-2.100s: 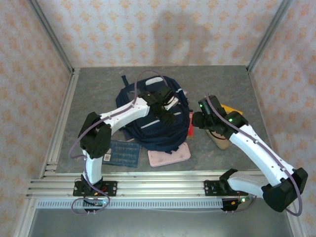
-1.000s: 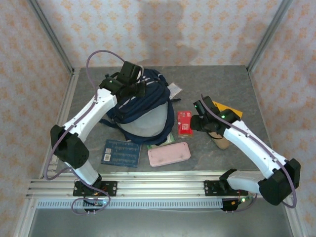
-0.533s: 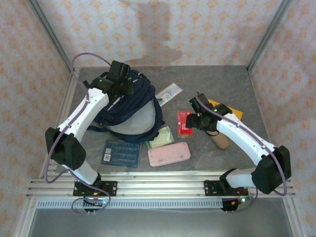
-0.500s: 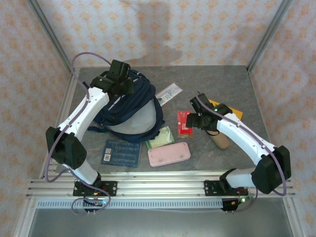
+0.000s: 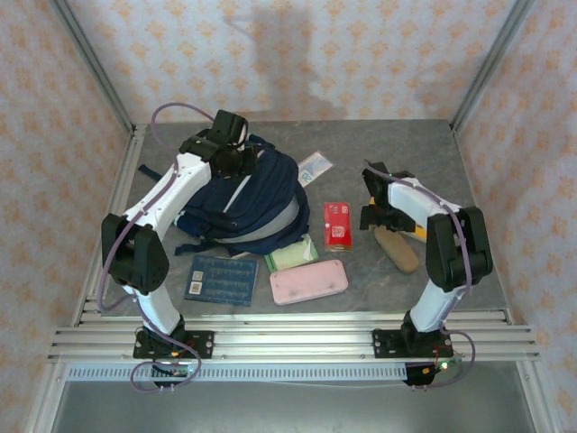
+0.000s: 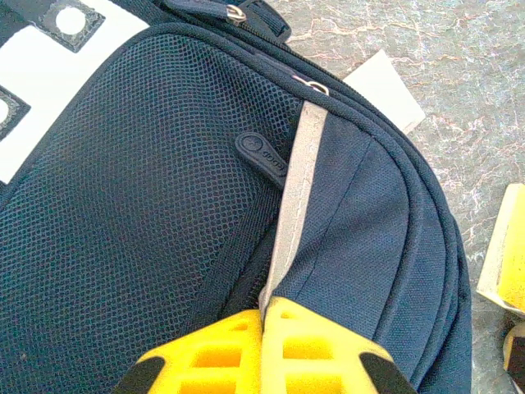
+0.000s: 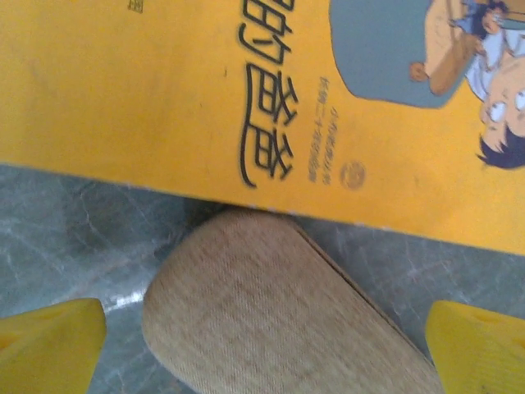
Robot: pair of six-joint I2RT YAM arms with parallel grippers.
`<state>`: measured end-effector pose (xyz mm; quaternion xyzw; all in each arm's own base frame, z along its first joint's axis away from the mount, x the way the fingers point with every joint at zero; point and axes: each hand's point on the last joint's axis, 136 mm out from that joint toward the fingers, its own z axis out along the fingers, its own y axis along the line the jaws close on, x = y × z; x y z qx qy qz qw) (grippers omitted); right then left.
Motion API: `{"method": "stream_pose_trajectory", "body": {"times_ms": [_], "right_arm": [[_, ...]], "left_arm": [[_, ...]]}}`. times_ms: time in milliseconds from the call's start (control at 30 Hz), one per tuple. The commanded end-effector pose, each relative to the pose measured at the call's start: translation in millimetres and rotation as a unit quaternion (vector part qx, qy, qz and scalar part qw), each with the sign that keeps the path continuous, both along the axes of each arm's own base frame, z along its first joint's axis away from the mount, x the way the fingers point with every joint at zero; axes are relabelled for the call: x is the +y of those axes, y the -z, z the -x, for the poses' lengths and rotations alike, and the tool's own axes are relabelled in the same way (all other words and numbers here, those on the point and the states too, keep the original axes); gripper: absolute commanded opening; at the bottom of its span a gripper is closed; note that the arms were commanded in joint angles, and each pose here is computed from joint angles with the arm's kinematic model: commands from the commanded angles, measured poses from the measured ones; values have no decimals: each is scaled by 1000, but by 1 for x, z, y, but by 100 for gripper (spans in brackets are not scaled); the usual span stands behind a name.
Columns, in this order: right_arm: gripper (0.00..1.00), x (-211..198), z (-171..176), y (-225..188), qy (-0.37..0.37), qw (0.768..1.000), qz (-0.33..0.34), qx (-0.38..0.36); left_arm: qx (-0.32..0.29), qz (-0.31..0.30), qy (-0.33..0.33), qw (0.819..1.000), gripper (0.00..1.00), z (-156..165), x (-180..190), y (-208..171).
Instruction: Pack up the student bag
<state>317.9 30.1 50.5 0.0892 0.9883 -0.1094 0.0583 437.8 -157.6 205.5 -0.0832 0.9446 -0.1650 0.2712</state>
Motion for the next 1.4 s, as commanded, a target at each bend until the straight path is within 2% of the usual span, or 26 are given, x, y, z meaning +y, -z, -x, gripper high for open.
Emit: {"method": "stream_pose_trajectory", "body": {"times_ms": [0,100,200,500,633,767,833,967,1100,1367], "right_arm": [[100,10,1,13,-13,998,-45,35],[100,20,5,25,-10,995,-76,62],[99,19,6,30,-3,995,-75,73],[81,0,8,28,40,997,-38,61],[79,-13,7,27,95,993,-53,47],[82,-35,4,16,149,987,-54,18],[86,-40,6,15,178,981,-72,10],[93,-32,16,22,234,962,-142,16],[96,-19,24,23,281,938,-203,6],[100,-3,40,13,330,909,-254,-9]], "left_arm": [[-41,32,14,999,0,-5,-11,-28],[-46,33,18,998,0,-3,-11,-34],[-43,34,22,998,0,0,-11,-35],[-39,34,25,998,0,5,-11,-34],[-36,30,28,999,0,8,-10,-33],[-31,26,28,999,0,10,-8,-29],[-28,26,28,999,0,11,-8,-26],[-26,26,30,999,0,12,-7,-23],[-24,23,33,999,0,13,-7,-21],[-23,23,32,999,0,12,-5,-21]]}}
